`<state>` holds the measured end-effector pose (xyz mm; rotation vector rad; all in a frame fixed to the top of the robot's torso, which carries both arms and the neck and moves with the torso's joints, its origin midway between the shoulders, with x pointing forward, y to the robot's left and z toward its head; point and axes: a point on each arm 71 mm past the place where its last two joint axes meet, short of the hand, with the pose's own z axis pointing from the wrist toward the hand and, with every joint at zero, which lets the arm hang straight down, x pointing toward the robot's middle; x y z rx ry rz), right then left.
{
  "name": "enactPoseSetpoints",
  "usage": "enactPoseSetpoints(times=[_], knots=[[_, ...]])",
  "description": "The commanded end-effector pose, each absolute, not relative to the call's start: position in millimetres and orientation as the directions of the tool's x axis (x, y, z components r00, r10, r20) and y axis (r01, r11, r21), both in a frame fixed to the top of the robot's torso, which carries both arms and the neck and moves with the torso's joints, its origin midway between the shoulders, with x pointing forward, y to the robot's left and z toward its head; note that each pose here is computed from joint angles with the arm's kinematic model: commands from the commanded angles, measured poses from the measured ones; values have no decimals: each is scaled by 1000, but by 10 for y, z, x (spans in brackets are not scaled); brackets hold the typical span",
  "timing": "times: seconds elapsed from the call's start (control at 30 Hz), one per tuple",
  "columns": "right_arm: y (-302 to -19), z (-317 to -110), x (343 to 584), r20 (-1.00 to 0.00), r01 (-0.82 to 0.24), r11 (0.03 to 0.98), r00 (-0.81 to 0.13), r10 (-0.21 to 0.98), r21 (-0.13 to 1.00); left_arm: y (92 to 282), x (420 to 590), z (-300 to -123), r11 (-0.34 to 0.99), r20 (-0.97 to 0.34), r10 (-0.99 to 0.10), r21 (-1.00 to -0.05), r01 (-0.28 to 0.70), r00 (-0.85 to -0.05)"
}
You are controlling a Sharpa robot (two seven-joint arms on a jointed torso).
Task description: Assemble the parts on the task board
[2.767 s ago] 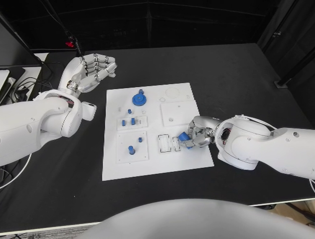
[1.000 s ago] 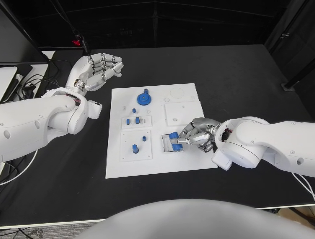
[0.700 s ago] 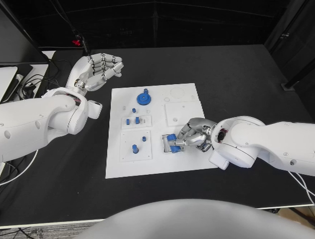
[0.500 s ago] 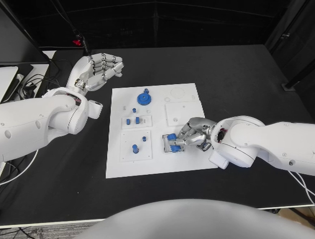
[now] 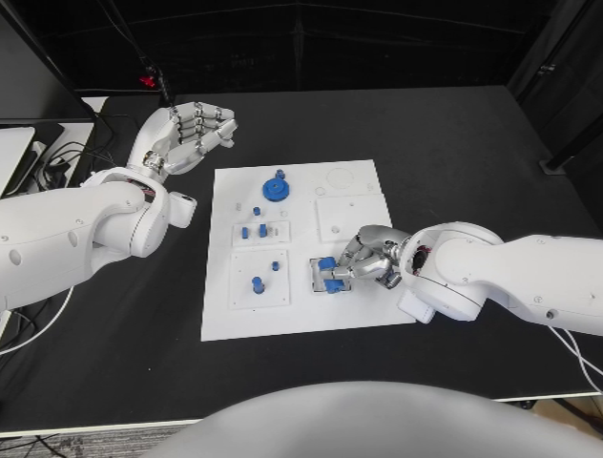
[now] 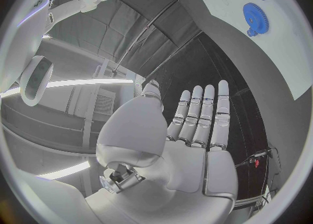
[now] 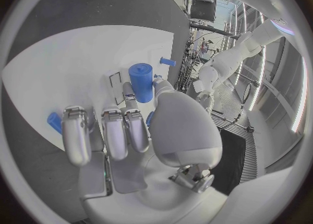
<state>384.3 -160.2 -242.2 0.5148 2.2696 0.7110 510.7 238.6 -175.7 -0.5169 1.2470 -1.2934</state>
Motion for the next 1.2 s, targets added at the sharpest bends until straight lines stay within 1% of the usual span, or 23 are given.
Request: enactPoseSetpoints(times=[0.03, 1.2], knots=[[-1577, -2417, 3840, -519, 130, 791, -689, 506, 598, 2377, 5107, -1745, 273, -385, -901, -863, 426, -202], [-1536, -2435, 3858, -527, 125, 802, -693, 491, 584, 2377, 5110, -1747, 272, -384, -900, -863, 426, -203]])
